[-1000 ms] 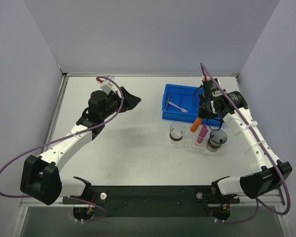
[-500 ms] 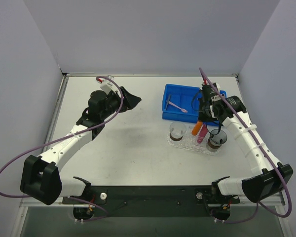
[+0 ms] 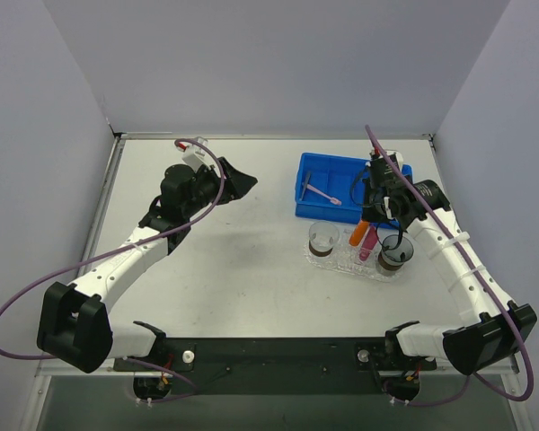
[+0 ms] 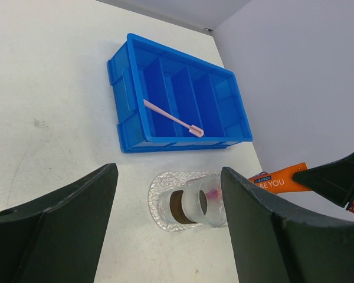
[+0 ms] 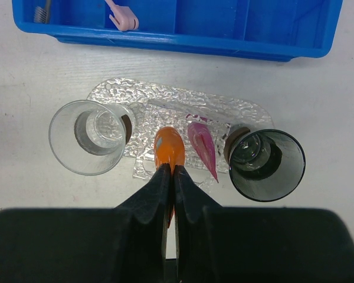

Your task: Prepare toiletry sets of a toothbrush and toothpaste on the tray

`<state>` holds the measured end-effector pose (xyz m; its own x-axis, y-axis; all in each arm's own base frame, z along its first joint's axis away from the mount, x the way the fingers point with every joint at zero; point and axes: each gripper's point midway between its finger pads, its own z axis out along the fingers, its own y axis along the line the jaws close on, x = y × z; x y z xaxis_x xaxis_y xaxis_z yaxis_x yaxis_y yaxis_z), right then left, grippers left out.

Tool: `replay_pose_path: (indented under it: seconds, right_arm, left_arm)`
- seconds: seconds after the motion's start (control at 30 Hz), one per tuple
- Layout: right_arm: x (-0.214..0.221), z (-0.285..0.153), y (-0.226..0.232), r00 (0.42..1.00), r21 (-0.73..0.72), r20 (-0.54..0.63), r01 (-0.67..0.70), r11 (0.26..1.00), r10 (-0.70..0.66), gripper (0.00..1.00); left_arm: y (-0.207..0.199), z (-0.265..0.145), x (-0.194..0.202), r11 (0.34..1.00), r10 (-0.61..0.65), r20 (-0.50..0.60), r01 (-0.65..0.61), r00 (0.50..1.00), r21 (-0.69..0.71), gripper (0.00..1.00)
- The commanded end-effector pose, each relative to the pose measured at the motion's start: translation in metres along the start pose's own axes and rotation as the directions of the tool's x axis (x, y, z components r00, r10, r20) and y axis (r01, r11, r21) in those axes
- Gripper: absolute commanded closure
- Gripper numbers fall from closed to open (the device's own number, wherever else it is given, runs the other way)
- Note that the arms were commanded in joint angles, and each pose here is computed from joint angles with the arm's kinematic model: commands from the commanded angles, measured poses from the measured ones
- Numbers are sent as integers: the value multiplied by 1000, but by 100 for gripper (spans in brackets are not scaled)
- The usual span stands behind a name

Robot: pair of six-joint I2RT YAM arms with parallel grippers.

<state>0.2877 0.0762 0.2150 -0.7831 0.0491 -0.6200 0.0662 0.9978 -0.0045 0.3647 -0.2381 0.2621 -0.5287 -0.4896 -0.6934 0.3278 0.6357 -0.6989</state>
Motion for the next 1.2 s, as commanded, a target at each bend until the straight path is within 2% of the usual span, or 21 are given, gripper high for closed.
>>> replay_pose_path:
  seconds: [0.0,0.5,0.77,1.17]
  right_arm:
    - [-11,-8,-1,999,11,50,-15,1000,14,100]
    - [-25,-22,0,995,-6,96,-35,999,35,100]
    - [-10,-8,-3,998,17,55,-17,1000,16,100]
    - [-4,6,-2,998,15,62,-7,1000,6,100]
  left_arm:
    - [-24,0,-24,997,14,63,-19,998,74,19]
    - [-25,1,-26,997,7,64,-12,998,78,19]
    - [-25,1,-25,997,7,62,-12,998,80,20]
    - [-26,0,-25,997,6,64,-12,998,82,19]
